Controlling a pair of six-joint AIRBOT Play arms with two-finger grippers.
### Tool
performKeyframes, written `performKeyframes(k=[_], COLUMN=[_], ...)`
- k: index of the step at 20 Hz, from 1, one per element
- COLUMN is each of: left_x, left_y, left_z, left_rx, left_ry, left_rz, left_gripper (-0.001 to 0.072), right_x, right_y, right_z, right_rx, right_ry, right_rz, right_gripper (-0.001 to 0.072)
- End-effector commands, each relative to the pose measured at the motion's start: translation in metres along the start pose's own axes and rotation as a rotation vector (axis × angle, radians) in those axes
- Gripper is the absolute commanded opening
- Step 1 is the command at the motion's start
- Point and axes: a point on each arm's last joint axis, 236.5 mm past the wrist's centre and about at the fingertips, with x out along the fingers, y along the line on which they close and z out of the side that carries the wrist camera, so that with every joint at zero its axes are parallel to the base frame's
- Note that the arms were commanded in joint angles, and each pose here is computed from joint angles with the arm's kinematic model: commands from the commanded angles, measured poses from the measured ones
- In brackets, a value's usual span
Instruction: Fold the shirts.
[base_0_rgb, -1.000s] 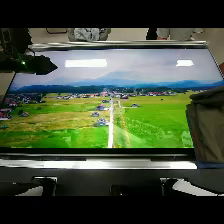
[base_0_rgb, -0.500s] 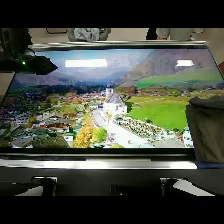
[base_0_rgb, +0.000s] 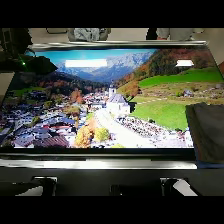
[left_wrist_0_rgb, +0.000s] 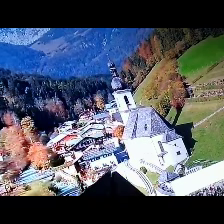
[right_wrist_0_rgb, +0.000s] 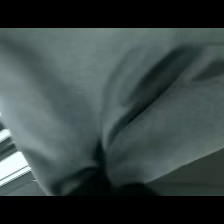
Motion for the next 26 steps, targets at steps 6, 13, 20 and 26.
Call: performKeyframes(k=[6, 13, 20, 26], left_x=[-0.022, 0.021, 0.066, 0.063], left_y=[-0.005, 0.092, 0.068, 0.077], left_z=[0.036, -0.026, -0.155, -0.159], left_rx=[0.033, 0.006, -0.075, -0.103], left_ry=[-0.127, 0.194, 0.518, 0.462], left_rz=[0.016, 0.454, 0.315, 0.367], left_gripper=[0.0037, 0.0112, 0.0520, 0.0494], right_x=[-0.165, -0.210, 0.009, 0.011], right_y=[-0.033, 0.265, 0.342, 0.328], right_z=[0.128, 0.157, 0.047, 0.062], right_rx=[-0.200, -0.820, -1.085, -1.078], right_ry=[-0.724, -0.945, -0.074, -0.124], right_rz=[-0.333, -0.068, 0.197, 0.108], right_gripper=[0.0701, 0.0694, 0.0653, 0.0657])
